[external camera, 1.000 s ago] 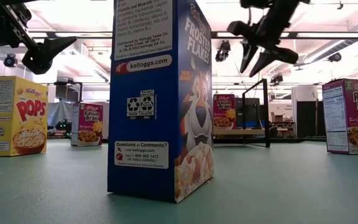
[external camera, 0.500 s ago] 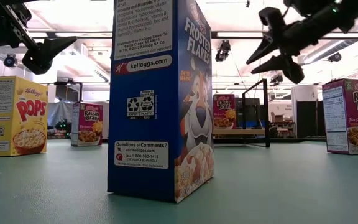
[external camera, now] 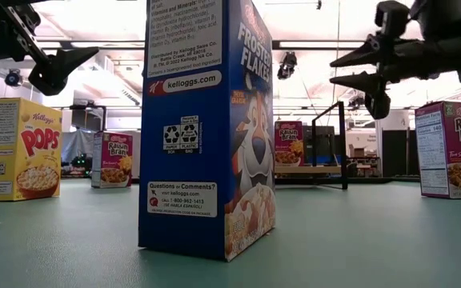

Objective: Stack cereal on shelf
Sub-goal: Put the right pink cereal box on the shelf aligned with the other pink cereal box

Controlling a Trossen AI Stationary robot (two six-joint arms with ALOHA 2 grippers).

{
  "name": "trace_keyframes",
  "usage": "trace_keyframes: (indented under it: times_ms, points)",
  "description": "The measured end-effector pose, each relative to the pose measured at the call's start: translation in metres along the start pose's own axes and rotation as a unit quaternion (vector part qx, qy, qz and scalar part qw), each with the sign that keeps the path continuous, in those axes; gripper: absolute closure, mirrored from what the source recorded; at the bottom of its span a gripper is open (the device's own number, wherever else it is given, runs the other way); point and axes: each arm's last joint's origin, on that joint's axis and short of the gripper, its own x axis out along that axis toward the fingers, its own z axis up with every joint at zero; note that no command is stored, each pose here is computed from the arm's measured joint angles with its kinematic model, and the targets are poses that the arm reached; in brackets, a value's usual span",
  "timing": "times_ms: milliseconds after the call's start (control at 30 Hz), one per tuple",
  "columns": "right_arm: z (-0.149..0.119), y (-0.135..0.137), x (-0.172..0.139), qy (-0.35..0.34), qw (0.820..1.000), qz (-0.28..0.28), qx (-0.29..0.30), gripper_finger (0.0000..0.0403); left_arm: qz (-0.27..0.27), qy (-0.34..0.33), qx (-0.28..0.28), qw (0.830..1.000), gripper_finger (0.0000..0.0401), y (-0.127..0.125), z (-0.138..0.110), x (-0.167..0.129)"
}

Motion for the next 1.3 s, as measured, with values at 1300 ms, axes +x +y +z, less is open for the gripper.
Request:
trace_keyframes:
  times_ms: [1300]
  points:
    - [-0.028, -0.022, -0.009, 0.021, 0.994, 0.014, 0.105, 0.0282, -0.001, 0.014, -0.017, 1.0, 0.0003, 0.0, -0.003, 0.0]
